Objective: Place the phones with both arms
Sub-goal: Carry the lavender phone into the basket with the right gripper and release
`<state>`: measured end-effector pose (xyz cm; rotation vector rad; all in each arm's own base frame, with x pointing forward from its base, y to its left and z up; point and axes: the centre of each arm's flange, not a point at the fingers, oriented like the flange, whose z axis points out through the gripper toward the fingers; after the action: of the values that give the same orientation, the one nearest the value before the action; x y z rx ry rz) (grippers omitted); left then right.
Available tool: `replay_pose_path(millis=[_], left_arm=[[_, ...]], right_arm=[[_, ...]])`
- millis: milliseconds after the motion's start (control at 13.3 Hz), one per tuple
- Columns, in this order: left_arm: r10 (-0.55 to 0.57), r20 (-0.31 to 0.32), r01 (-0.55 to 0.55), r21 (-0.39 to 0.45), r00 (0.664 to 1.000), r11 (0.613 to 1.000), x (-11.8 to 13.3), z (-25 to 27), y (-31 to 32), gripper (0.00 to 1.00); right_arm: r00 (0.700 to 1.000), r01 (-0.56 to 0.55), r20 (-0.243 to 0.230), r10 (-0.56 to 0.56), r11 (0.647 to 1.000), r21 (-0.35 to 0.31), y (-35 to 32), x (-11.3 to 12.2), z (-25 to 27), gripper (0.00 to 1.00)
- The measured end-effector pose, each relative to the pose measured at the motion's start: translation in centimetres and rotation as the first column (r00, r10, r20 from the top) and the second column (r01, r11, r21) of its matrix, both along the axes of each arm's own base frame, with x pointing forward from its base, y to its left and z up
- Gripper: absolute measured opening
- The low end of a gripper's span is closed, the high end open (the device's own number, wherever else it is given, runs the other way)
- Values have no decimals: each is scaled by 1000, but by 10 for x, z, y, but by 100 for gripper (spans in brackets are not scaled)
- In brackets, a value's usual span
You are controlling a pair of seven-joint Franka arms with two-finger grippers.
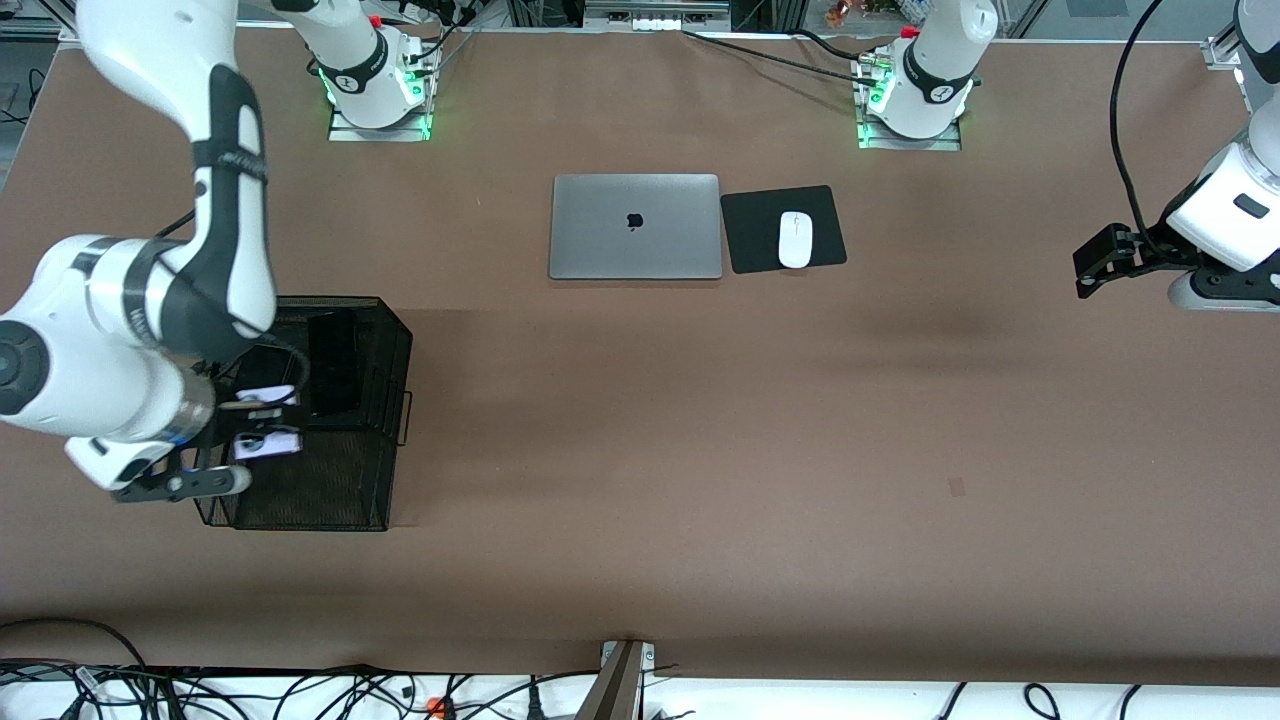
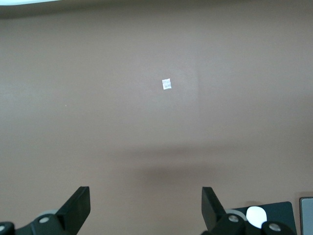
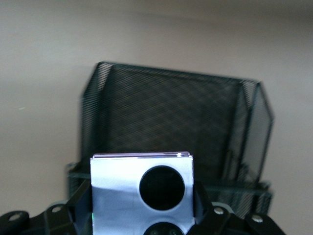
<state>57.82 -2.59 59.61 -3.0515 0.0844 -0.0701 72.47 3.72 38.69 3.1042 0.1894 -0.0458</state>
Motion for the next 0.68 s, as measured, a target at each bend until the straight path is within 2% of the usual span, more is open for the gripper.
replay_pose_path(millis=[375, 526, 676], left_arm=[[-11, 1, 11, -1, 1000, 1000, 0, 1, -7, 100], [-11, 1, 11, -1, 1000, 1000, 0, 1, -7, 100], [-11, 2, 11, -1, 1000, 1000, 0, 1, -7, 100]], right_arm=[[1000, 17, -10, -17, 1000, 3, -26, 16, -98, 85], [1000, 9, -10, -9, 1000, 3, -28, 18, -125, 85], [1000, 8, -15, -8, 1000, 1, -27, 17, -130, 85]])
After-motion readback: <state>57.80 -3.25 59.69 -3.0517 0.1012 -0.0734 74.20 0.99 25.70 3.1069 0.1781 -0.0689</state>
